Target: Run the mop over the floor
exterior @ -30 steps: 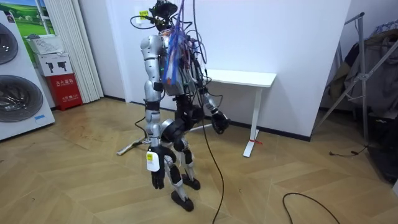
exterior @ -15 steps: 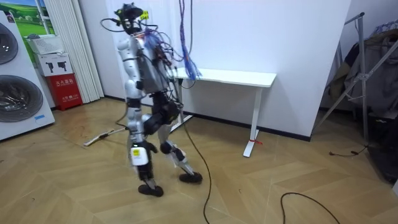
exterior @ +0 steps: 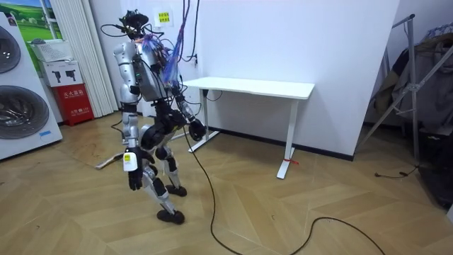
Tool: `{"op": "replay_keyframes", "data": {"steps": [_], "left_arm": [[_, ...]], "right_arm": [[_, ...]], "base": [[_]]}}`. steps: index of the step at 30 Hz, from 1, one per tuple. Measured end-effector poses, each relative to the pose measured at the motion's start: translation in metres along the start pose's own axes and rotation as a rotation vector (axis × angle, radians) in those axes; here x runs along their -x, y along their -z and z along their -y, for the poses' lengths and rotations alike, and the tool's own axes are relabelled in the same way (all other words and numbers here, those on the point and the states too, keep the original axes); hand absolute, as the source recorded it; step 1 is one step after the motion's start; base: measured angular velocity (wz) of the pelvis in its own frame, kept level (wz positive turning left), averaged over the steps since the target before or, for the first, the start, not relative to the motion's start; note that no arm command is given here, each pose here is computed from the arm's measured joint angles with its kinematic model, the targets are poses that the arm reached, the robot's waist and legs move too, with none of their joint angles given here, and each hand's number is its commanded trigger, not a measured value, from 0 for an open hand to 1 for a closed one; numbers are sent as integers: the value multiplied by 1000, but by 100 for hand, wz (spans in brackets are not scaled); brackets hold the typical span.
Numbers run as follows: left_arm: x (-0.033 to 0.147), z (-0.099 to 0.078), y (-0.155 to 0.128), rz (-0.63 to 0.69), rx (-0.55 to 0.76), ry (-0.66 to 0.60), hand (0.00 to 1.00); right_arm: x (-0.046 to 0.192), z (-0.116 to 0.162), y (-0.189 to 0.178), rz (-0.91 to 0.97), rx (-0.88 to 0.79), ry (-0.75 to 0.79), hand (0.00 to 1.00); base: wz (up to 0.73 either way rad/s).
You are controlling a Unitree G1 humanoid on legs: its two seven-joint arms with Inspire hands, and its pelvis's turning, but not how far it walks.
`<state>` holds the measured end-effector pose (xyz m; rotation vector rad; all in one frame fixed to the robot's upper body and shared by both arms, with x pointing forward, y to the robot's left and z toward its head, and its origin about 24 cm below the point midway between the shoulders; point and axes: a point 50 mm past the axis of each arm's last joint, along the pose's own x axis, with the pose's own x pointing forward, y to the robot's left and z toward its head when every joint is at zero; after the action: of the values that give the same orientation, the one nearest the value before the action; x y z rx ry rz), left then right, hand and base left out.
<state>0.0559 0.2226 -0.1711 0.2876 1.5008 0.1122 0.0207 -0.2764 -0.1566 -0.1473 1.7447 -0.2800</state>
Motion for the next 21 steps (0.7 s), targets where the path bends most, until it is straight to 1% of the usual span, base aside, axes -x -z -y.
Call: {"op": "replay_keyframes", "data": {"steps": [2, 4, 6, 7, 9, 10, 11, 13, 14, 16, 19, 21], "left_arm": [[0, -2, 2, -1, -8, -6, 0], [0, -8, 0, 17, -20, -19, 0], [0, -13, -3, 35, -23, -19, 0], [0, -18, 1, 30, -23, -21, 0], [0, -20, 8, 9, -22, -9, 0], [0, -19, 17, -11, -20, 6, 0], [0, -18, 18, -15, -18, 13, 0], [-1, -16, 18, -20, -17, 41, 0], [-1, -15, 16, -15, -18, 42, 0], [0, -12, 6, 11, -17, 50, 0], [0, -7, 4, 26, -29, 56, 0], [0, -4, 4, 27, -28, 60, 0]], "right_arm": [[8, 11, -26, 61, -9, 28, 100], [26, 23, -70, 176, -28, 58, 100], [37, 30, -93, 255, -41, 69, 100], [44, 31, -107, 308, -43, 66, 100], [48, 29, -116, 358, -40, 51, 100], [47, 28, -116, 361, -35, 34, 100], [46, 29, -113, 355, -34, 32, 100], [34, 34, -88, 286, -29, 41, 100], [31, 36, -82, 270, -26, 46, 100], [16, 40, -45, 169, -19, 64, 100], [3, 32, -3, 42, -14, 49, 100], [-1, 23, 11, 9, -9, 39, 100]], "base": [[24], [38], [25], [0], [-19], [-16], [0], [2], [-13], [-8], [-21], [-51]]}}
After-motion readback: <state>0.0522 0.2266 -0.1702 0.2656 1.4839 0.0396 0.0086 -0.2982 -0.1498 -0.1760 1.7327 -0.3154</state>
